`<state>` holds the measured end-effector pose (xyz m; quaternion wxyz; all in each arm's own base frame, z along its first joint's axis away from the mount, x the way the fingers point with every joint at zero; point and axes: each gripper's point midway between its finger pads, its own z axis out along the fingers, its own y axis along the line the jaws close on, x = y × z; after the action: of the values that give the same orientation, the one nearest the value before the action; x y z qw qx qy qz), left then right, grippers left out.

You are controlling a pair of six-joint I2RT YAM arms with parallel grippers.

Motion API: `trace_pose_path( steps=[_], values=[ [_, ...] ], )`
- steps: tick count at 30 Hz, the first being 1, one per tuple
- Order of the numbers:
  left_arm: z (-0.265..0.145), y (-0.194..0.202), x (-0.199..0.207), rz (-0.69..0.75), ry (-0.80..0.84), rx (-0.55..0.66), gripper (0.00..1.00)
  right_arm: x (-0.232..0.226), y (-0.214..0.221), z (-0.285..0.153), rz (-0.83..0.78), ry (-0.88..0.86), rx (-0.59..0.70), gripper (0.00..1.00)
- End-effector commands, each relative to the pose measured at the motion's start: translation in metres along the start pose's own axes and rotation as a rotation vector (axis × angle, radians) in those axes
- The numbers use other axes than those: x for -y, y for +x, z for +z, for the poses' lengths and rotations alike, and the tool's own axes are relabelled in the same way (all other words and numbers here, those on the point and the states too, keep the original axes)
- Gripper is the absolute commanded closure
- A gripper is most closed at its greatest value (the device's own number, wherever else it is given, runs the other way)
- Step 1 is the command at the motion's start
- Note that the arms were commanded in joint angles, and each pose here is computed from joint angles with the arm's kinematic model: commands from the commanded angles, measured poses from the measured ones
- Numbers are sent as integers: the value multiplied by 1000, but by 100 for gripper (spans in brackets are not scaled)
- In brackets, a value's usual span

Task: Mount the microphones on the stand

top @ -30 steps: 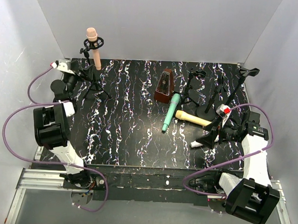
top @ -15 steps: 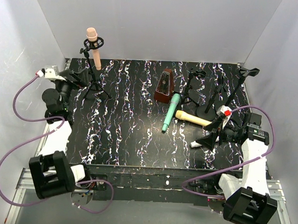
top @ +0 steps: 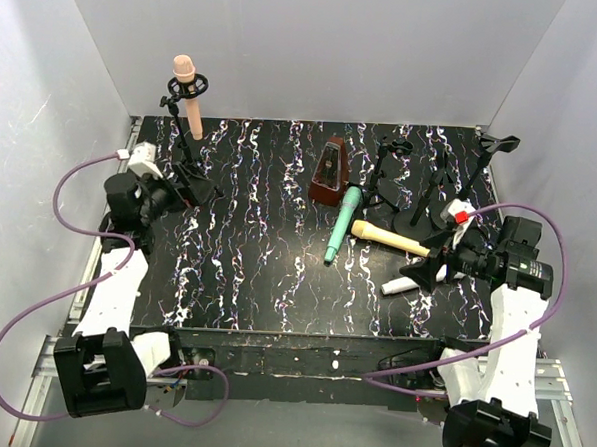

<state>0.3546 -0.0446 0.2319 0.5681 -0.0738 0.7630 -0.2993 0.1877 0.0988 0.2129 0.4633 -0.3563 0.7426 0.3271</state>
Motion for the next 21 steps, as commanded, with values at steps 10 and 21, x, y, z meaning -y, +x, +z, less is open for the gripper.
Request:
trace_pose_path(
  steps=[10,21],
  values=[
    [-15,99,59,203,176,-319,2,-8,-33,-19,47,124,21,4],
    [-17,103,63,210,201,-340,2,-6,-43,-38,12,185,-78,5]
  ],
)
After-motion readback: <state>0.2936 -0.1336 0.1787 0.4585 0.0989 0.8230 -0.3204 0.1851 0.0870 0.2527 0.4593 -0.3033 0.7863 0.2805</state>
